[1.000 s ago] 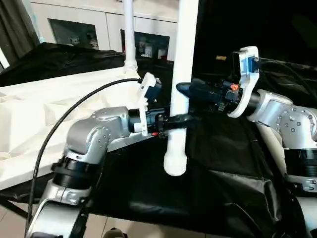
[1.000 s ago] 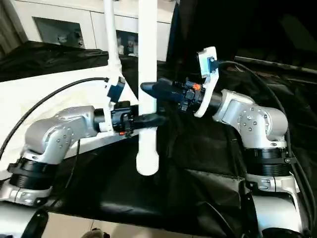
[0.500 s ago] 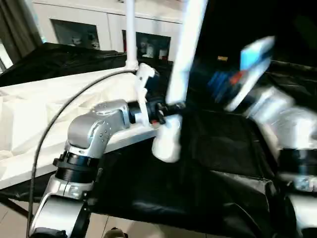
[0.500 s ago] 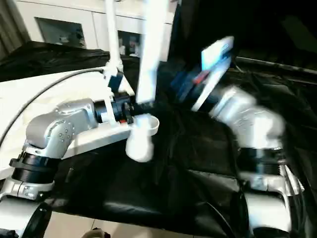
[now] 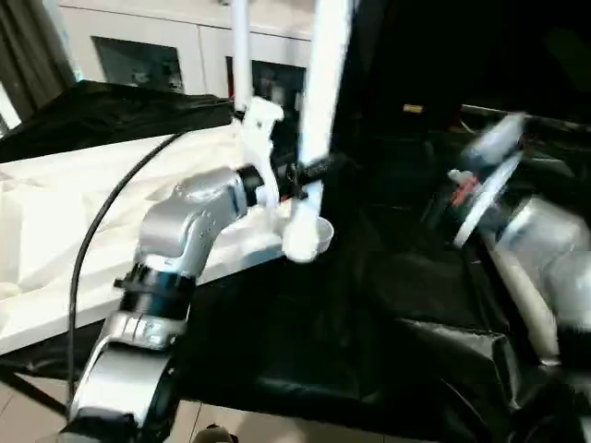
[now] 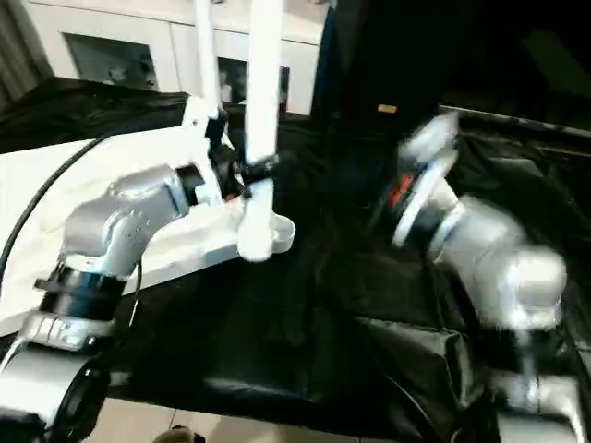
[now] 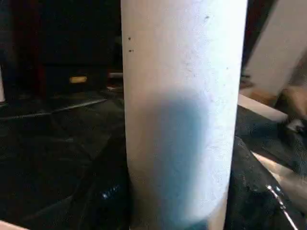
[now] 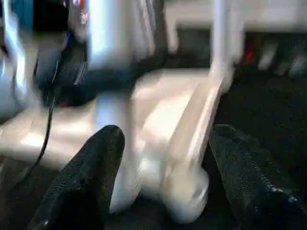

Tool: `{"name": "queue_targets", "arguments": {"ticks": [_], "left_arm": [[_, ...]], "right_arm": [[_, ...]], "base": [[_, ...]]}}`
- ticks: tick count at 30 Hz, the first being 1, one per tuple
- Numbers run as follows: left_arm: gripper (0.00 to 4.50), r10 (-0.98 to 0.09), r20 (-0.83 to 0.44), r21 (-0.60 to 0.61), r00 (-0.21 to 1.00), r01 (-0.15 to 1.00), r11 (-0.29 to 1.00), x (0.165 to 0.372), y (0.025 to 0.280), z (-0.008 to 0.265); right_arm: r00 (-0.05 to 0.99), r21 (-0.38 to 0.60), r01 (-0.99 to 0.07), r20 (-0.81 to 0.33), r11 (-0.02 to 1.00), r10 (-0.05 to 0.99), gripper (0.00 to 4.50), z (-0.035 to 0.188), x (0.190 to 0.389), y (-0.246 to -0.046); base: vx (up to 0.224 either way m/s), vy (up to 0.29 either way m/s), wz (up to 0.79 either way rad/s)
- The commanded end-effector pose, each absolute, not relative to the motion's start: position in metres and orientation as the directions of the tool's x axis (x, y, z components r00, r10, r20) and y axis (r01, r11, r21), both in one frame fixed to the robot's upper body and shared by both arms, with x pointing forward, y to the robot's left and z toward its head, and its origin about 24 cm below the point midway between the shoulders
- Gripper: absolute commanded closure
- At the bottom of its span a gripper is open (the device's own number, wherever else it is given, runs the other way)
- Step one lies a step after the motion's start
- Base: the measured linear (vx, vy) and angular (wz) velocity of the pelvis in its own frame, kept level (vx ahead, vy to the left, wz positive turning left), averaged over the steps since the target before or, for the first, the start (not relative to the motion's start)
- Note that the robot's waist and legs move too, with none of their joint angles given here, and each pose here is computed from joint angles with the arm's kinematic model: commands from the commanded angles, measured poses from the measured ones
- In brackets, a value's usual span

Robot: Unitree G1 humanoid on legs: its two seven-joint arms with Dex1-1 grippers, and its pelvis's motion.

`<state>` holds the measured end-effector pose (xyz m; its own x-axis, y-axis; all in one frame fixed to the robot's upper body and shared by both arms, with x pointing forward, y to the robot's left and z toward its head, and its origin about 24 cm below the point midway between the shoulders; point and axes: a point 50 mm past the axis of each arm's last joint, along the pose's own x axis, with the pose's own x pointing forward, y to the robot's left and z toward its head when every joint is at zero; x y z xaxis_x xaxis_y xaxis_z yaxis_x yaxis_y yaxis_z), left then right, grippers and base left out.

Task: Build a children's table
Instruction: Insert table leg to table base

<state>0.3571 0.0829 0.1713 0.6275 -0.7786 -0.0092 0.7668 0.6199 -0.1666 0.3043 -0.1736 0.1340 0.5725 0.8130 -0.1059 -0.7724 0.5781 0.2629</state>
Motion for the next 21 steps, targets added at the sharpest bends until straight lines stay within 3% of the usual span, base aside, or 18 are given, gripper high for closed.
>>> {"name": "queue_targets", "arguments": {"ticks": [1,5,10,16,21], "left_arm": [[2.57,-0.769,0.004,-0.146,0.639,0.761,0.632,0.36,0.081,0.179],[2.57,-0.781,0.017,-0.153,0.624,0.774,0.615,0.36,0.076,0.18],[2.57,-0.79,0.022,-0.167,0.612,0.782,0.601,0.359,0.072,0.18],[2.57,-0.802,0.032,-0.17,0.596,0.794,0.583,0.356,0.07,0.181],[2.57,-0.807,0.038,-0.176,0.589,0.799,0.575,0.355,0.07,0.182]], "right_arm": [[0.53,0.243,-0.802,-0.13,0.545,0.838,1.01,0.136,0.3,-0.163],[0.5,0.278,-0.816,-0.098,0.506,0.86,0.55,0.132,0.302,-0.143],[0.538,0.248,-0.792,-0.147,0.557,0.83,0.53,0.12,0.315,-0.126],[0.583,0.255,-0.751,-0.179,0.61,0.792,0.53,0.114,0.327,-0.117],[0.569,0.293,-0.759,-0.138,0.582,0.811,0.71,0.116,0.33,-0.114]], "base": [[0.0,0.0,0.0],[0.0,0.0,0.0],[0.0,0.0,0.0],[0.0,0.0,0.0],[0.0,0.0,0.0]]}}
